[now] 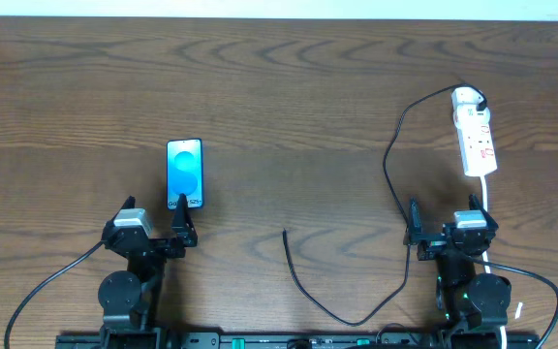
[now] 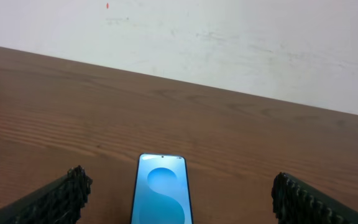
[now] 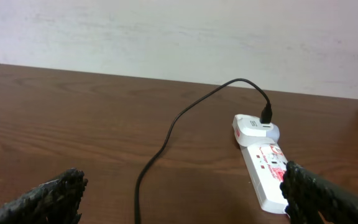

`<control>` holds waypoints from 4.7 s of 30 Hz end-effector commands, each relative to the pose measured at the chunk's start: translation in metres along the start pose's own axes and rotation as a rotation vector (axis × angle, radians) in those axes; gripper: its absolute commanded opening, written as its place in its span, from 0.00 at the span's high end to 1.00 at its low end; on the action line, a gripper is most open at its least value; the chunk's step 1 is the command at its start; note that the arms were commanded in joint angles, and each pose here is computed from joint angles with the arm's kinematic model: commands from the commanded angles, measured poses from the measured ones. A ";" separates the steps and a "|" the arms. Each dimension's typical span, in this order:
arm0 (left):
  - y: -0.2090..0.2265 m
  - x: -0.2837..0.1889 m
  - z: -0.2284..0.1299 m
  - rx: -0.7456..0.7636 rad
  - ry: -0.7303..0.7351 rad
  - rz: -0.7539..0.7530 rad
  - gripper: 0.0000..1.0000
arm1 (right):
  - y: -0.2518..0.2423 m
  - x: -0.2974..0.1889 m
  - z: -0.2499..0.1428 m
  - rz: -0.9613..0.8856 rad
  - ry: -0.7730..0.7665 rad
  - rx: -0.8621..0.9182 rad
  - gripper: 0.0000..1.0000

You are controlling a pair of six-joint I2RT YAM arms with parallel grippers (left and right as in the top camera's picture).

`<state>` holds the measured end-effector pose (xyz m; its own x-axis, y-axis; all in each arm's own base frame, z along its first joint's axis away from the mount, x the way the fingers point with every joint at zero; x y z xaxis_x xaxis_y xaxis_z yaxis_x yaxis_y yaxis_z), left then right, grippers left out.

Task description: Plug charger to phone and switch on socket

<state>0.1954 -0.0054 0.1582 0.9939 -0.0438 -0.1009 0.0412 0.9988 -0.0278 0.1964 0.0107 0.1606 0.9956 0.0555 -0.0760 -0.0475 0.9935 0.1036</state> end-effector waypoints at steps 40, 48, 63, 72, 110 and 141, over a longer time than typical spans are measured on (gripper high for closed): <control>-0.001 0.001 -0.012 -0.007 0.046 -0.011 0.04 | 0.002 0.000 -0.001 0.011 0.001 -0.013 0.01; -0.001 0.001 -0.012 -0.007 0.046 -0.011 0.04 | 0.002 0.000 -0.001 0.011 0.001 -0.013 0.01; -0.001 0.001 -0.012 -0.007 0.046 -0.011 0.04 | 0.002 0.000 -0.001 0.011 0.001 -0.013 0.01; -0.001 0.001 -0.012 -0.007 0.046 -0.011 0.04 | 0.002 0.000 -0.001 0.011 0.001 -0.013 0.01; -0.001 0.001 -0.012 -0.007 0.046 -0.012 0.04 | 0.002 0.000 -0.001 0.011 0.001 -0.013 0.01; -0.002 -0.004 0.012 0.079 0.123 -0.015 0.04 | 0.002 0.000 -0.001 0.011 0.001 -0.013 0.01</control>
<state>0.1922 -0.0062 0.1499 0.9694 -0.0506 -0.2401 0.0524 0.9986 0.0010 0.1964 0.0107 0.1606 0.9956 0.0555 -0.0760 -0.0475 0.9935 0.1036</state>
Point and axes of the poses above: each gripper's point midway between its finger pads, its own x axis out along the fingers, its own y axis along the line the jaws close on, z = x × y, the point moved 5 cm from there along -x, back along the fingers, and after that the axes turned 10 degrees about x, right-handed, at the moved point
